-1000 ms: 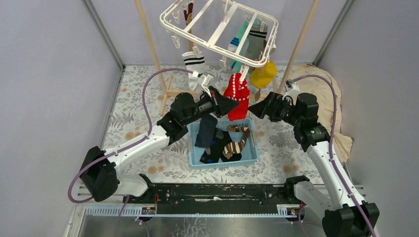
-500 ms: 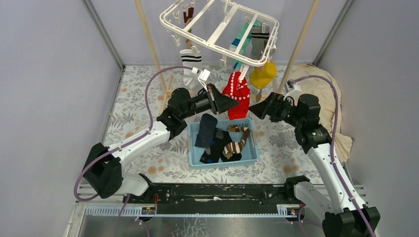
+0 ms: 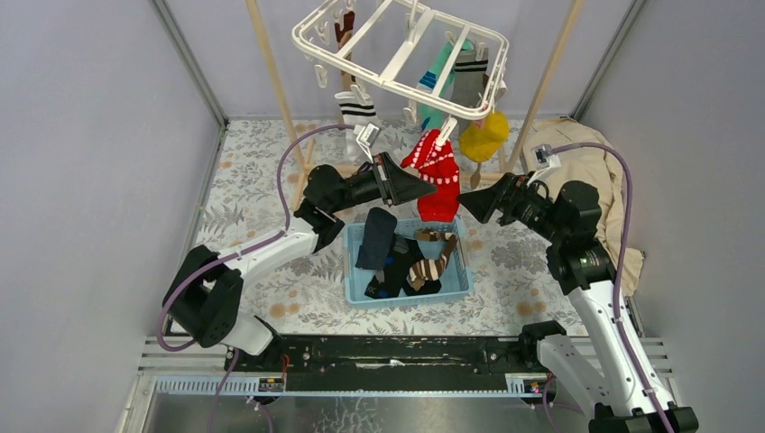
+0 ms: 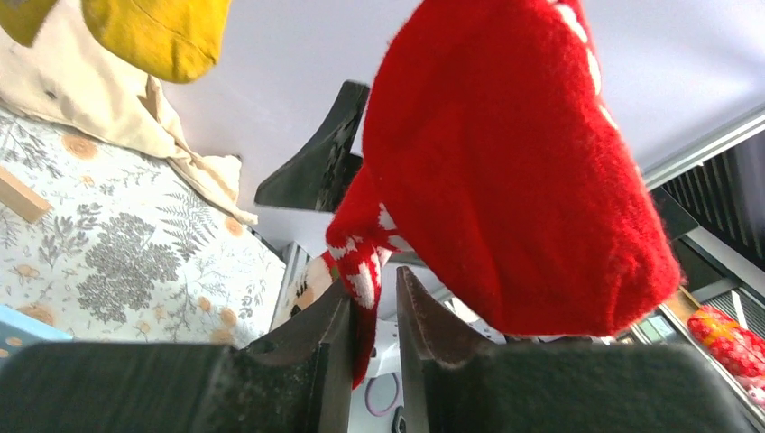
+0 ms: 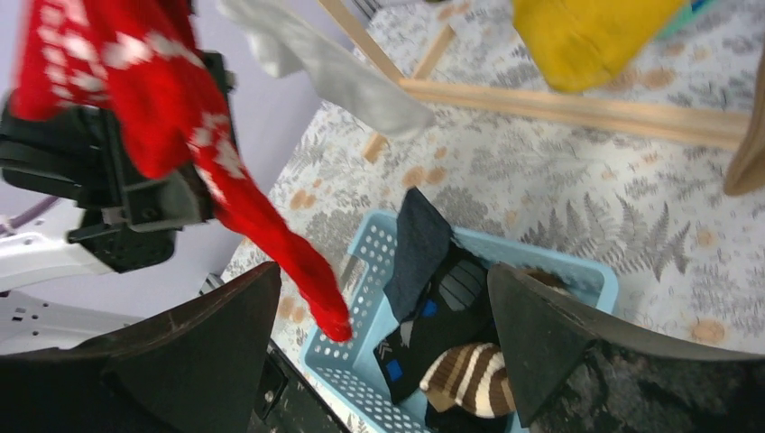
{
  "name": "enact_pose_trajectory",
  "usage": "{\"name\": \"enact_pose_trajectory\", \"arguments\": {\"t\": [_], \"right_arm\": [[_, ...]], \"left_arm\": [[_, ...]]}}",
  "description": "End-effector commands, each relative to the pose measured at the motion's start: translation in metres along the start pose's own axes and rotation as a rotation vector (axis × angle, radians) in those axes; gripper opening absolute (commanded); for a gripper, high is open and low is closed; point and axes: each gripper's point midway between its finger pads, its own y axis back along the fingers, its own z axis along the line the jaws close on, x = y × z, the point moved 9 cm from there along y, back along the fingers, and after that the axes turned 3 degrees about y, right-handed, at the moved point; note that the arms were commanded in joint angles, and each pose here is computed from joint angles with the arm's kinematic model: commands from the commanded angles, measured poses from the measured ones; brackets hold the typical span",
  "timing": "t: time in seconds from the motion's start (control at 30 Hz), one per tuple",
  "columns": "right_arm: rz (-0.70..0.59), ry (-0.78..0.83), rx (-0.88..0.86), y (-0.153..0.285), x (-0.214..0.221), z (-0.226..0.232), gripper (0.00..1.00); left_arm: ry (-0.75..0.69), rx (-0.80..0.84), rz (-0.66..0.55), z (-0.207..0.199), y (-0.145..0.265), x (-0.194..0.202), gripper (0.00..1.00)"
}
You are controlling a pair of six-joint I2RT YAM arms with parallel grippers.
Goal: Remove the socks clipped to the hanger
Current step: Remove the sock from the hanger.
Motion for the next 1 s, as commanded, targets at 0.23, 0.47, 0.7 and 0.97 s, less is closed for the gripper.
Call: {"name": "enact_pose_trajectory", "arguments": {"t": [0.23, 0.47, 0.7, 0.97], "right_arm": [[-0.193, 0.132, -0.275, -0.015, -0.05, 0.033, 0.91], [-0.171, 0.093, -0.385, -0.031, -0.053, 0.032, 0.86], [-0.104, 0.087, -0.477, -0.036, -0.049, 0.04, 0.79], [-0.044, 0.094, -0.512, -0.042, -0.037, 0.047, 0.55]], "left_arm": [[0.024, 0.062, 0.037, -0.007, 0.011, 0.007, 0.44], [0.023, 0.041, 0.046, -0.005, 0.014, 0.01, 0.47], [-0.002, -0.012, 0.03, -0.002, 0.013, 0.008, 0.48], [-0.018, -0.037, 0.025, -0.003, 0.012, 0.005, 0.51]]}}
